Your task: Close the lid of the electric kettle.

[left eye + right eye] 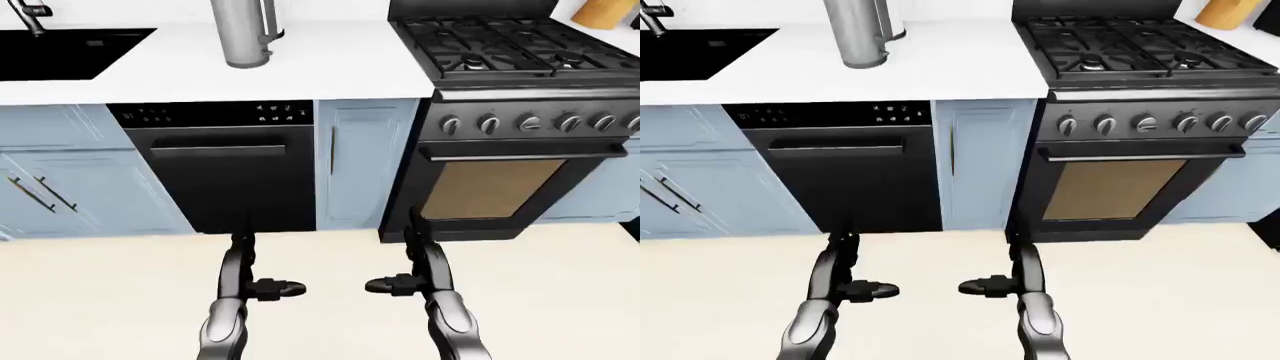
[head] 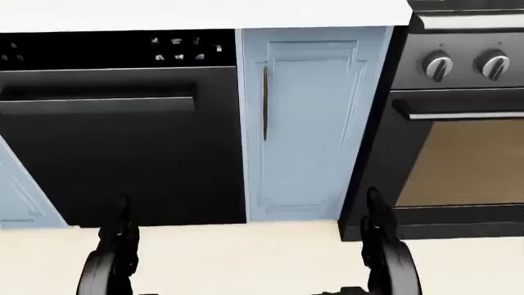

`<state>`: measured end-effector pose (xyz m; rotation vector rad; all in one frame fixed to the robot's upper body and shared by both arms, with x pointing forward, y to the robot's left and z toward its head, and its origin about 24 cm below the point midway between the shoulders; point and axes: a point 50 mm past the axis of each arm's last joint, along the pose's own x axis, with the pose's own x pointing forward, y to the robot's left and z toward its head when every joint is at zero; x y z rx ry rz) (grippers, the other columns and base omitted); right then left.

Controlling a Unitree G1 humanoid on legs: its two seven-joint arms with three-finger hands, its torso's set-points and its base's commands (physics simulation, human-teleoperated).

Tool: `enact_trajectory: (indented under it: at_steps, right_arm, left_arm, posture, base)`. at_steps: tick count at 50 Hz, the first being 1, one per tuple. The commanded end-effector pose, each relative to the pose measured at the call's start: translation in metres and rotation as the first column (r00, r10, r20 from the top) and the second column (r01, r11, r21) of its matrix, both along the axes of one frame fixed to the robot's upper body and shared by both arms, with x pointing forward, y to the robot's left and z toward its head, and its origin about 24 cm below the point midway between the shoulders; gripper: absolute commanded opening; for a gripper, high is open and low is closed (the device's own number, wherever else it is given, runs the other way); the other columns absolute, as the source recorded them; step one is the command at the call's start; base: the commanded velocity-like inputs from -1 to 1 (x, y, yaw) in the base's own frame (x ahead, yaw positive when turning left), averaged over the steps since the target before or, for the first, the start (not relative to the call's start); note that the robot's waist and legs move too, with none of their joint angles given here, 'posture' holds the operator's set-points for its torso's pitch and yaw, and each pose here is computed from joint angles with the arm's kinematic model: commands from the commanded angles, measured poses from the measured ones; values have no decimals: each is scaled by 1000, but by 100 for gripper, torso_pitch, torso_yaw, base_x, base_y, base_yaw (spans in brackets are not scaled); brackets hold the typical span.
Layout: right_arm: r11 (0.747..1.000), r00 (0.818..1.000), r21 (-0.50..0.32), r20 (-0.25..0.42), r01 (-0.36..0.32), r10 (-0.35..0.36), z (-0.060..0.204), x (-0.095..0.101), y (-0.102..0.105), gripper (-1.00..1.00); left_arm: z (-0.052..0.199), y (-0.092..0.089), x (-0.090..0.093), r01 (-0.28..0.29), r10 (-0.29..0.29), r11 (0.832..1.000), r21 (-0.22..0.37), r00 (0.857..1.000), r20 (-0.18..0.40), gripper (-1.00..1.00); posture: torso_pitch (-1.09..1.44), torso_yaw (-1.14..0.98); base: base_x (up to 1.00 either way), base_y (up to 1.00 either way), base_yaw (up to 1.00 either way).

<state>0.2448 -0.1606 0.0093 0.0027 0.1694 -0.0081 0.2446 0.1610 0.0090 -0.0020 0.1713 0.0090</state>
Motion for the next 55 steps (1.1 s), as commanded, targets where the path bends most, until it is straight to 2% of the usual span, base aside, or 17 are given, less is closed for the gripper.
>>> enact_trajectory:
  at_steps: [1, 23, 29, 33, 35, 43, 45, 48, 53, 55]
  right_arm:
    - [1000, 987, -15, 161, -12, 15, 29, 10, 2, 100]
    - [999, 989, -45, 149, -12, 18, 30, 8, 2, 100]
    - [998, 987, -60, 161, -4, 14, 38, 7, -1, 100]
    - [999, 979, -52, 203, -1, 12, 63, 2, -4, 100]
    - [998, 973, -58, 230, 5, 9, 81, -3, -6, 100]
    - [996, 953, -77, 303, 37, -12, 122, -16, -14, 100]
    - [994, 942, -92, 336, 53, -19, 140, -24, -18, 100]
    - [994, 934, -95, 355, 62, -24, 153, -30, -20, 100]
    - [992, 916, -83, 398, 90, -49, 176, -42, -27, 100]
    - [989, 907, -87, 416, 118, -72, 187, -48, -31, 100]
  left_arm:
    - [29, 1, 13, 6, -6, 1000, 4, 986, 168, 100]
    - [25, 1, 14, 15, -16, 1000, 11, 987, 162, 100]
    - [38, 3, 13, 10, -12, 1000, 11, 984, 180, 100]
    - [59, 7, 11, -1, -8, 999, 36, 973, 230, 100]
    - [73, 9, 9, -5, -1, 1000, 24, 969, 249, 100]
    - [122, 20, 0, -29, 27, 1000, 2, 942, 336, 100]
    - [136, 25, -2, -43, 43, 999, -6, 932, 359, 100]
    - [143, 33, -3, -65, 66, 998, -15, 926, 372, 100]
    - [162, 49, -7, -115, 110, 993, -12, 907, 407, 100]
    - [175, 56, -11, -135, 132, 991, -23, 893, 431, 100]
  posture:
    - [0, 0]
    - [0, 0]
    - [0, 0]
    - [0, 0]
    - [0, 0]
    - [0, 0]
    - [0, 0]
    - [0, 0]
    - [0, 0]
    - [0, 0]
  base:
    - [0, 0, 0]
    - [0, 0, 0]
    - [0, 0, 0]
    - [0, 0, 0]
    - [0, 0, 0]
    - [0, 0, 0]
    - [0, 0, 0]
    - [0, 0, 0]
    - [0, 0, 0]
    - [0, 0, 0]
